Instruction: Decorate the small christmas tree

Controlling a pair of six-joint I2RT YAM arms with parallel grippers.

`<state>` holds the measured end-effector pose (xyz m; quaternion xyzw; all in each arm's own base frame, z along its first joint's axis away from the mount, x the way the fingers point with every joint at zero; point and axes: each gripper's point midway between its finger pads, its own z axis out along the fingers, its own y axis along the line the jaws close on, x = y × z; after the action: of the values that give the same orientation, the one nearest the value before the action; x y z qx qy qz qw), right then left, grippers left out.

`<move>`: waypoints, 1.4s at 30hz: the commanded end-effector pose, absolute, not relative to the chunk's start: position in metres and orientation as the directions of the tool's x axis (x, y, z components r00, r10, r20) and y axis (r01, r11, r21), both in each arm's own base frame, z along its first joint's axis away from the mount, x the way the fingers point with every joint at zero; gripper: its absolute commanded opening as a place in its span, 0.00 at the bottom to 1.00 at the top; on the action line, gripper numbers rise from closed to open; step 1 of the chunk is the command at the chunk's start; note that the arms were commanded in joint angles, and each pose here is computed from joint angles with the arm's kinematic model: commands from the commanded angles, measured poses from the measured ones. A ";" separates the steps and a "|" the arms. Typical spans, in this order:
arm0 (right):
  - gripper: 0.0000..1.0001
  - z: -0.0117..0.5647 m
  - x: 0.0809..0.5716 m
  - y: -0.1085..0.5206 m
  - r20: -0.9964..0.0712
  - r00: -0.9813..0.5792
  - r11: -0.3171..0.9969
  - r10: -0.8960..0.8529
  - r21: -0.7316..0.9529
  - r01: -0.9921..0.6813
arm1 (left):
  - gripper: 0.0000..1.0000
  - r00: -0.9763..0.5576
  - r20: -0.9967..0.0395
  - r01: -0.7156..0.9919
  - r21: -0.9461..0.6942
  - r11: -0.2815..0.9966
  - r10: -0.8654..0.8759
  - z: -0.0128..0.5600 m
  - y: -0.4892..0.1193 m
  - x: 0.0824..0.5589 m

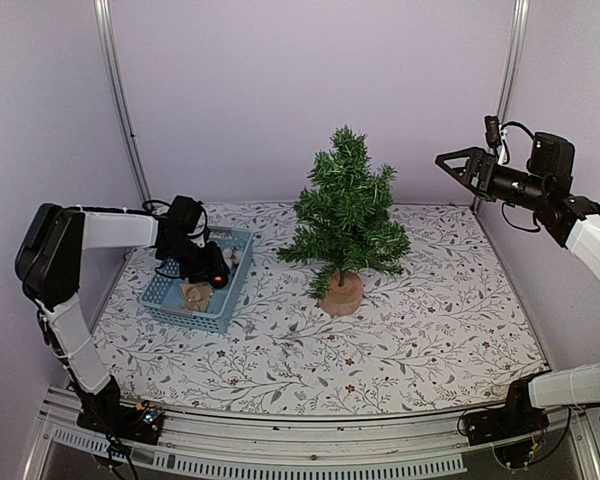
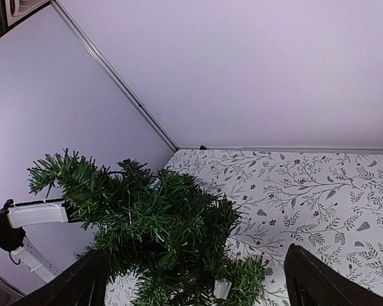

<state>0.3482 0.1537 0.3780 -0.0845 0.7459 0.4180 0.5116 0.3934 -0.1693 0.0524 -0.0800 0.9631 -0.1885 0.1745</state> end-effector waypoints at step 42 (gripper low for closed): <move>0.99 0.383 0.349 0.153 -0.840 -0.454 0.638 0.297 0.528 -0.560 | 0.63 -0.835 -0.222 0.525 -0.053 0.849 0.503 0.039 -0.172 0.417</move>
<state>0.3473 0.1542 0.3752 -0.0847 0.7488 0.4195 0.5062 0.4226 -0.1788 0.0450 0.2695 0.9515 -0.0818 0.1237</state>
